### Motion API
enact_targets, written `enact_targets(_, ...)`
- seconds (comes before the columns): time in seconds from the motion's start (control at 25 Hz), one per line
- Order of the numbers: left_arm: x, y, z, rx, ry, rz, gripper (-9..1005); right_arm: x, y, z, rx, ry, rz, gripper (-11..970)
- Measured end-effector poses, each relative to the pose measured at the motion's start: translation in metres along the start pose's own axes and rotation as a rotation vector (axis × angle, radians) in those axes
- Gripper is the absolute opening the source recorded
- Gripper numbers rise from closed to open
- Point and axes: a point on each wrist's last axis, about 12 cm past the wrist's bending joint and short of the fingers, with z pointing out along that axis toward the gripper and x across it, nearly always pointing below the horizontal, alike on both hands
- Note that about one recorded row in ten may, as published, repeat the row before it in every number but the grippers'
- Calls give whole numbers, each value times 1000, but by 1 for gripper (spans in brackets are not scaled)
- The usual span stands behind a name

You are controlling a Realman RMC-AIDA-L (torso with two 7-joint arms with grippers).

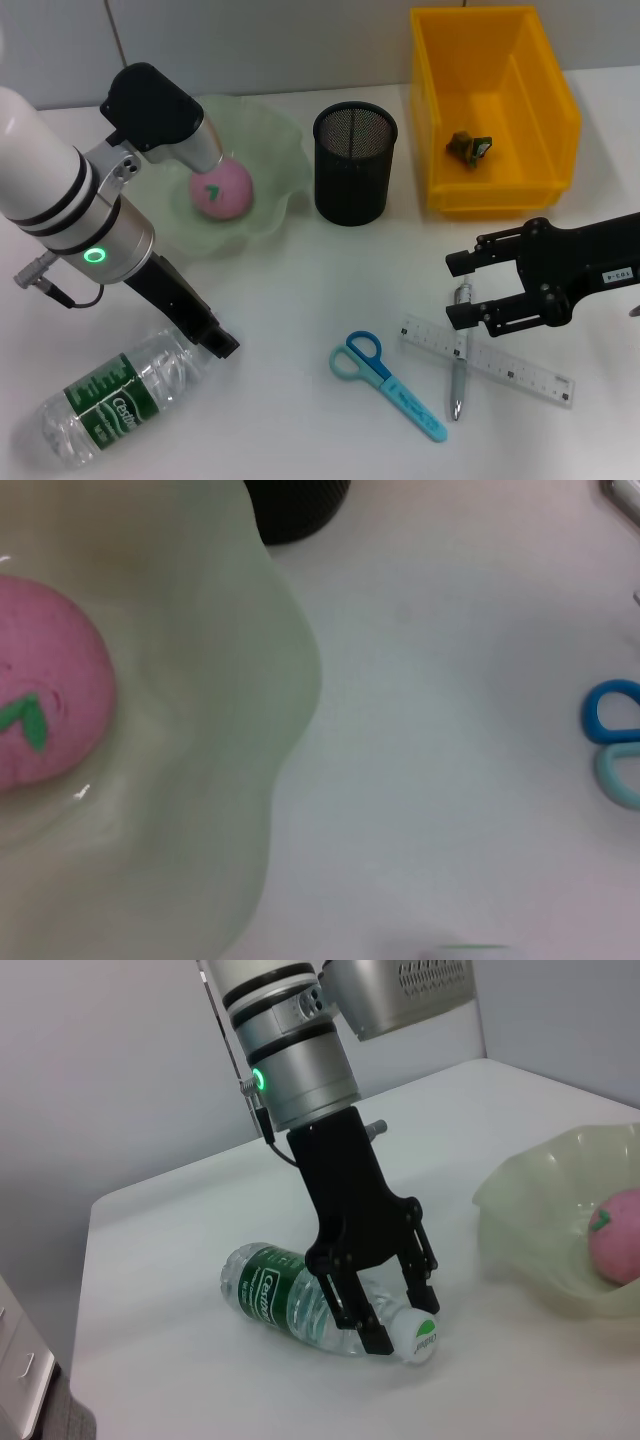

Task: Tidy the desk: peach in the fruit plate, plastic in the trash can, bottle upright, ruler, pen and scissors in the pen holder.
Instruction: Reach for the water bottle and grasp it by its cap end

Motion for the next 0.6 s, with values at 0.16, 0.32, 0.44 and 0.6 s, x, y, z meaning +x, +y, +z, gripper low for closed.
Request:
enact_targets(0.16,0,0,1,-2,0,8,649,0,0,0,-1,0,0,692)
enact_targets(0.32,0,0,1,1,-3,13,570,-1,0,0,-1,0,0,692)
enact_targets(0.44,-1,0,1,3,-6,19,530,-1,0,0,-1,0,2,692)
enact_targets(0.6,-1,0,1,1,-6,30,531,-1,-1,1,0,-1,4,692)
